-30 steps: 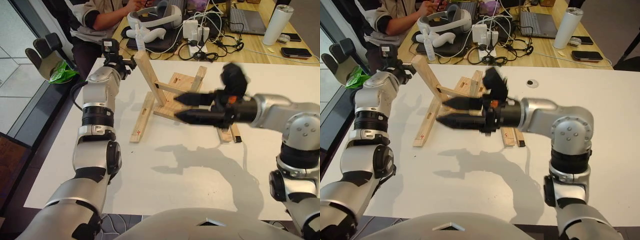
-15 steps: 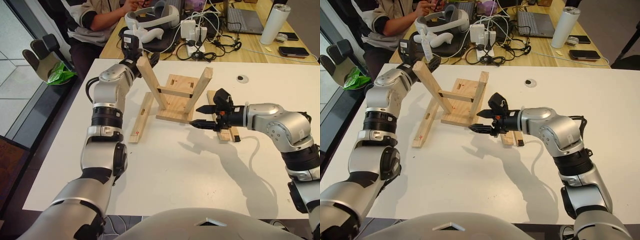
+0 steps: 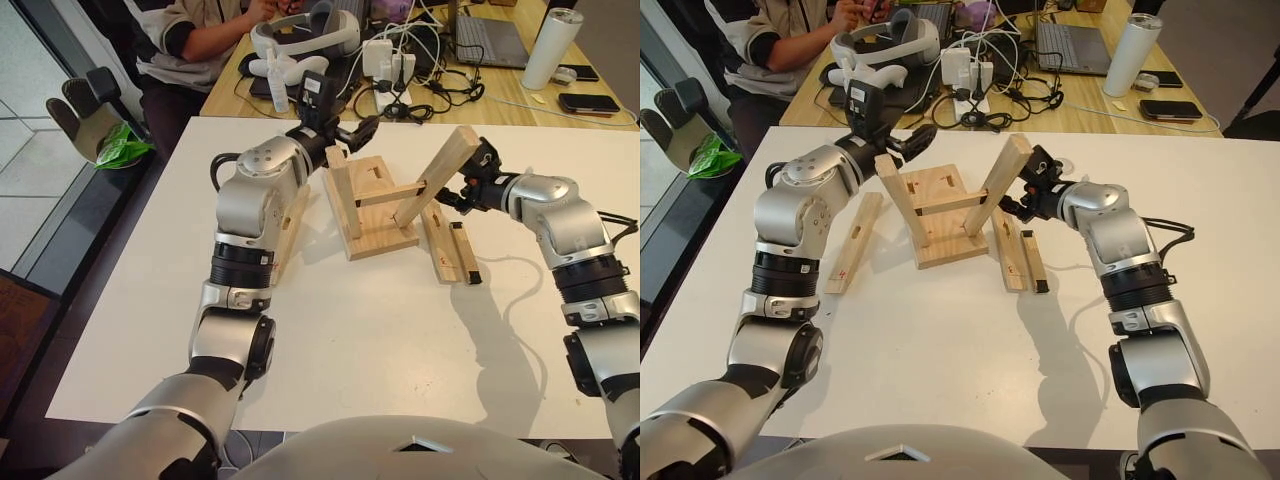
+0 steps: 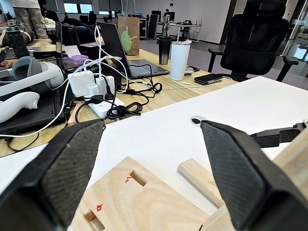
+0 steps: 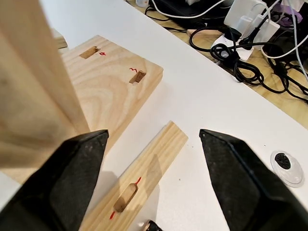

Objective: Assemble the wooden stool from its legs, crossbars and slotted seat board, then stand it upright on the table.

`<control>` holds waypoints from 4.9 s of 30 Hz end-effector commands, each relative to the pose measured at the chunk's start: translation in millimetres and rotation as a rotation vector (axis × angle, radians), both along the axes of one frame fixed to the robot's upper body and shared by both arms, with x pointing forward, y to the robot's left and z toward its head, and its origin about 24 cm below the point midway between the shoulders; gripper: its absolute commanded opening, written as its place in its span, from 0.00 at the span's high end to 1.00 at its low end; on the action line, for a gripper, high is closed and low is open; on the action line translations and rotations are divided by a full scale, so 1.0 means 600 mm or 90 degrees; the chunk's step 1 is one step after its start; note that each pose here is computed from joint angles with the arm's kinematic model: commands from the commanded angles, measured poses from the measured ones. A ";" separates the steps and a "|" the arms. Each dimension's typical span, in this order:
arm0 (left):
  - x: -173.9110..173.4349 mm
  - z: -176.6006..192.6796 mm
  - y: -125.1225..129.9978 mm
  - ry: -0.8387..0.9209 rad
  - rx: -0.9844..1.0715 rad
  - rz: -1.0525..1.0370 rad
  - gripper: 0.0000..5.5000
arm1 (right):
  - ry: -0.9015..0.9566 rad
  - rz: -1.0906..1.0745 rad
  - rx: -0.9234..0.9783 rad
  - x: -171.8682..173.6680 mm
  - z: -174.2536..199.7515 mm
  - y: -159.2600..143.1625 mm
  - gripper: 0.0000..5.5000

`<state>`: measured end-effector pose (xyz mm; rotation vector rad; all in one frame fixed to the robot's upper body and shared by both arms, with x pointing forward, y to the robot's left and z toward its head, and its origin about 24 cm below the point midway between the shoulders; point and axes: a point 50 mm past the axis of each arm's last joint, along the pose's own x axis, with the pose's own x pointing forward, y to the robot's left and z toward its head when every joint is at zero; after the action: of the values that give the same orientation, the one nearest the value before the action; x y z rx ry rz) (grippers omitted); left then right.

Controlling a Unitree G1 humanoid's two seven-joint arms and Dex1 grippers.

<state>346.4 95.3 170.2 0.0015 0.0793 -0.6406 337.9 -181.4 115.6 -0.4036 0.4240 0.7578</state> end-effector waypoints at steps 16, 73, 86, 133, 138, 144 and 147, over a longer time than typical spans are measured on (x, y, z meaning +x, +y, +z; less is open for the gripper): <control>-0.035 0.061 -0.161 0.036 -0.159 0.003 0.33 | 0.234 0.430 0.386 -0.220 0.086 0.097 0.36; -0.040 -0.163 -0.005 0.024 0.479 -0.367 0.33 | -0.223 0.003 -0.206 -0.070 0.036 0.053 0.36; -0.057 -0.068 -0.011 0.069 0.235 -0.182 0.33 | -0.028 0.019 0.063 -0.097 0.025 0.084 0.36; -0.157 -0.096 -0.043 0.374 0.060 -0.354 0.33 | 0.355 -0.479 0.459 -0.100 0.034 0.196 0.36; -0.128 -0.070 -0.026 0.318 0.047 -0.258 0.33 | 0.217 -0.460 0.398 -0.069 0.054 0.177 0.36; -0.107 -0.059 -0.009 0.279 0.055 -0.197 0.33 | 0.024 -0.432 0.320 -0.041 0.089 0.158 0.36; -0.099 -0.057 0.004 0.260 0.061 -0.164 0.33 | -0.170 -0.373 0.301 -0.041 0.136 0.159 0.36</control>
<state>281.4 92.2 131.3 -0.0466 0.5416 -0.9257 313.9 -87.1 174.0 0.1622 0.2678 0.1934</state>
